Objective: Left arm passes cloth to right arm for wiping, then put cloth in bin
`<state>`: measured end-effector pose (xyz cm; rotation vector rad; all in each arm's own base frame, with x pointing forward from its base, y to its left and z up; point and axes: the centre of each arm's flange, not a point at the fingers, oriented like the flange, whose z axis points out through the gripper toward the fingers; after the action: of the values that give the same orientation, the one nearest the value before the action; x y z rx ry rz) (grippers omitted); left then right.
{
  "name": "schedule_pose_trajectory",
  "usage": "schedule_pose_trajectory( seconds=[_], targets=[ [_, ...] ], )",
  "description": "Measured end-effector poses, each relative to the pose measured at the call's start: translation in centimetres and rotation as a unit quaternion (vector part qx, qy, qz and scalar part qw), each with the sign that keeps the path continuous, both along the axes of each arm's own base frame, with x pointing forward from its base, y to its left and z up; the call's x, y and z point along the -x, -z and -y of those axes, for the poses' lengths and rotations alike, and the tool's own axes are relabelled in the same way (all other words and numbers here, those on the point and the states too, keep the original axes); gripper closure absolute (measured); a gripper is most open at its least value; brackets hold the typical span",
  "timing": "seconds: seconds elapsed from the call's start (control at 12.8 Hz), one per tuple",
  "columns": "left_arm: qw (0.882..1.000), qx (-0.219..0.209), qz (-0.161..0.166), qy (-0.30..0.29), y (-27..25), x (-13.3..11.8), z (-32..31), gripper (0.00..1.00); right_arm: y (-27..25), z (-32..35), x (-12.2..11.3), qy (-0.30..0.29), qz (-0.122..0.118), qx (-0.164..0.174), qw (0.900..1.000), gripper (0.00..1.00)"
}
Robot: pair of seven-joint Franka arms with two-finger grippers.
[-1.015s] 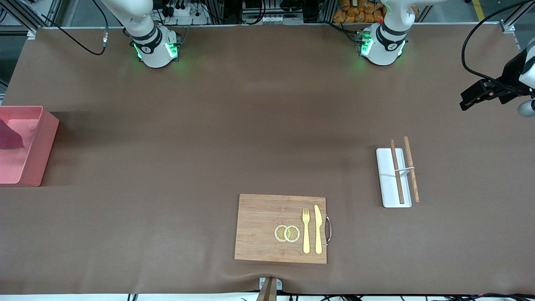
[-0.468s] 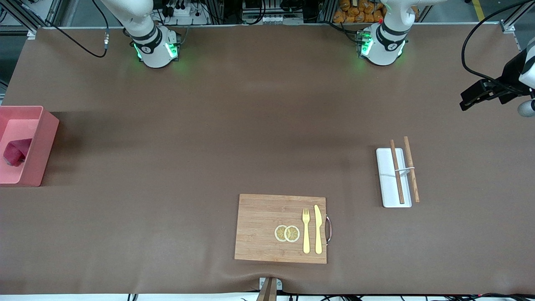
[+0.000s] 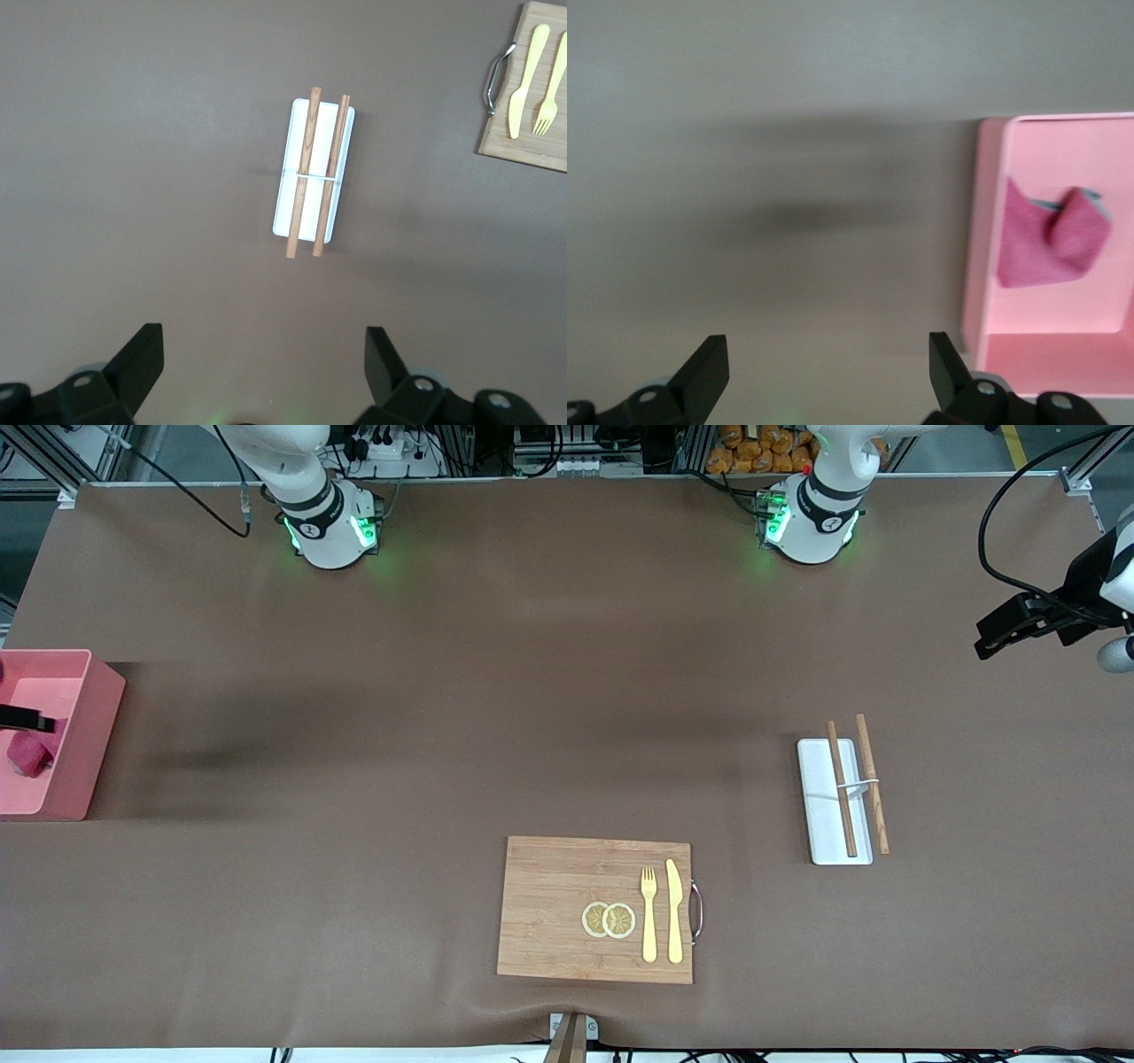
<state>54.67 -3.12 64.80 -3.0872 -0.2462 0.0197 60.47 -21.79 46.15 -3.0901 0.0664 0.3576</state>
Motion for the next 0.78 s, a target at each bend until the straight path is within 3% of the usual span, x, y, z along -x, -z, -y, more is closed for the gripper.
schedule_pose_trajectory(
  seconds=[0.16, 0.31, 0.78],
  targets=[
    [1.0, 0.0, 0.0, 0.0, 0.0, 0.0, 0.0, 0.0, -1.6, -7.8, -1.3, 0.004, -0.006, 0.013, 1.0, 0.0],
    [1.0, 0.0, 0.0, 0.0, 0.0, 0.0, 0.0, 0.0, -4.5, -13.8, -1.0, 0.004, -0.005, 0.023, 1.0, 0.0],
    [1.0, 0.0, 0.0, -0.001, 0.0, 0.0, -0.1, 0.0, -15.6, -18.7, 4.6, 0.011, 0.06, 0.021, 0.998, 0.0]
  ],
)
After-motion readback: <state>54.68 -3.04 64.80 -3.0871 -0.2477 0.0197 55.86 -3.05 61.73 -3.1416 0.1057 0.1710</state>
